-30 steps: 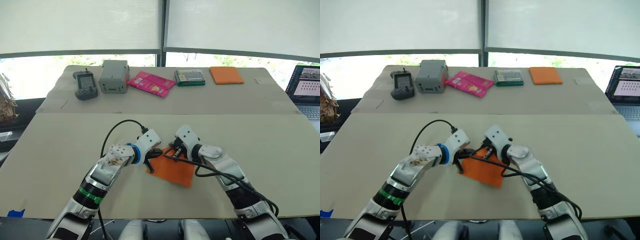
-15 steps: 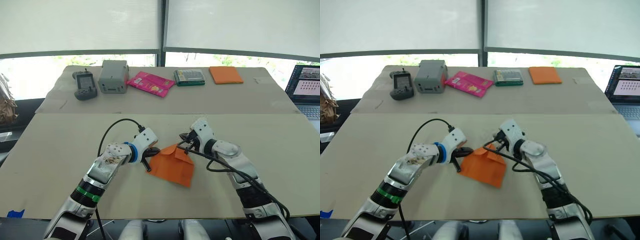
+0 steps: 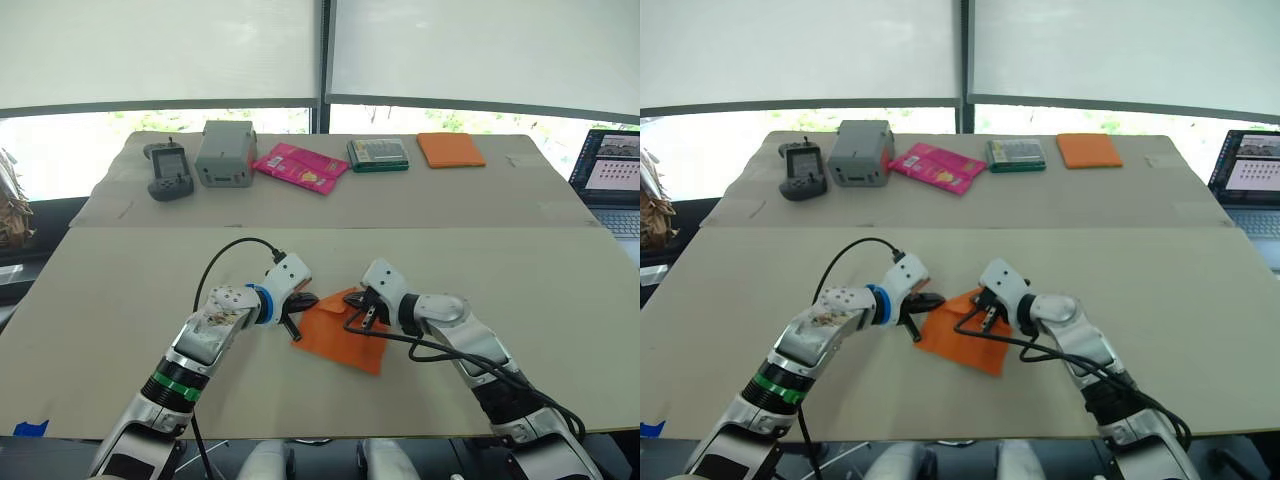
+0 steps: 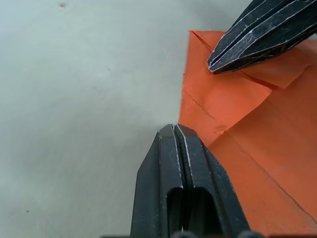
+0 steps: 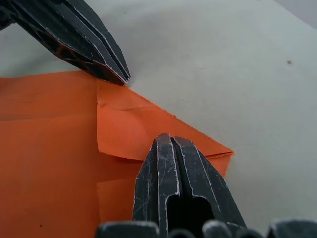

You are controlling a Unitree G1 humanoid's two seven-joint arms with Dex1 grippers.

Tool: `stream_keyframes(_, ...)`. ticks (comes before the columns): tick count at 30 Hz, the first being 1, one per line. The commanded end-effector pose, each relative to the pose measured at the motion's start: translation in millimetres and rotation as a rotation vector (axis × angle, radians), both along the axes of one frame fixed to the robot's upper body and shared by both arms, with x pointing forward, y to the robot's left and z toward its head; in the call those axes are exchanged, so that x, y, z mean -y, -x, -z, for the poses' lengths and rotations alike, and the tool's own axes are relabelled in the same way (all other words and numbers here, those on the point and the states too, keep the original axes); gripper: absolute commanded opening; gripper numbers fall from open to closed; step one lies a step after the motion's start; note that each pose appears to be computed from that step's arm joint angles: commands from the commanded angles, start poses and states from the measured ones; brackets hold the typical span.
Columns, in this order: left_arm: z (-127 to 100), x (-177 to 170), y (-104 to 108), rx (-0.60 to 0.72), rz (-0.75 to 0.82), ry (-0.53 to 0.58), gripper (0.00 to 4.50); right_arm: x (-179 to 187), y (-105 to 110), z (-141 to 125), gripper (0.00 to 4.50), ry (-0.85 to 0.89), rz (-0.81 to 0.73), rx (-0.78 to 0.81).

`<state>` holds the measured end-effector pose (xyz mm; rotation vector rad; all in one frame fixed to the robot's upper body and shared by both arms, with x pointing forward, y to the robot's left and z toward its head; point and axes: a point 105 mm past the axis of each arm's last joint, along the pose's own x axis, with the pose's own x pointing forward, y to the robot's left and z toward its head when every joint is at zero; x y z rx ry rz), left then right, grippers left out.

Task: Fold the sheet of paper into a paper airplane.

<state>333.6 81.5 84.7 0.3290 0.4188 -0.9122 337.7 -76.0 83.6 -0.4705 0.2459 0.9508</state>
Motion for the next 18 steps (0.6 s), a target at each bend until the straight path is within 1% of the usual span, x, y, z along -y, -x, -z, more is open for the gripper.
stream_keyframes(1,-13,7,2,0.027,0.038,0.065,0.04,4,2,13,0.00,0.074,-0.023,-0.010)
stream_keyframes(3,-19,18,8,0.037,0.094,0.102,0.04,4,3,17,0.00,0.095,-0.036,-0.013)
stream_keyframes(7,-9,23,8,0.057,0.149,0.014,0.04,5,4,14,0.00,0.096,-0.041,-0.005)
stream_keyframes(11,-5,32,7,0.048,0.179,0.019,0.04,9,4,11,0.00,0.094,-0.024,0.003)
stream_keyframes(16,2,45,12,0.032,0.252,0.018,0.04,16,6,8,0.00,0.087,0.016,-0.004)
stream_keyframes(18,5,47,13,0.026,0.268,0.009,0.04,19,7,2,0.00,0.069,0.035,0.001)
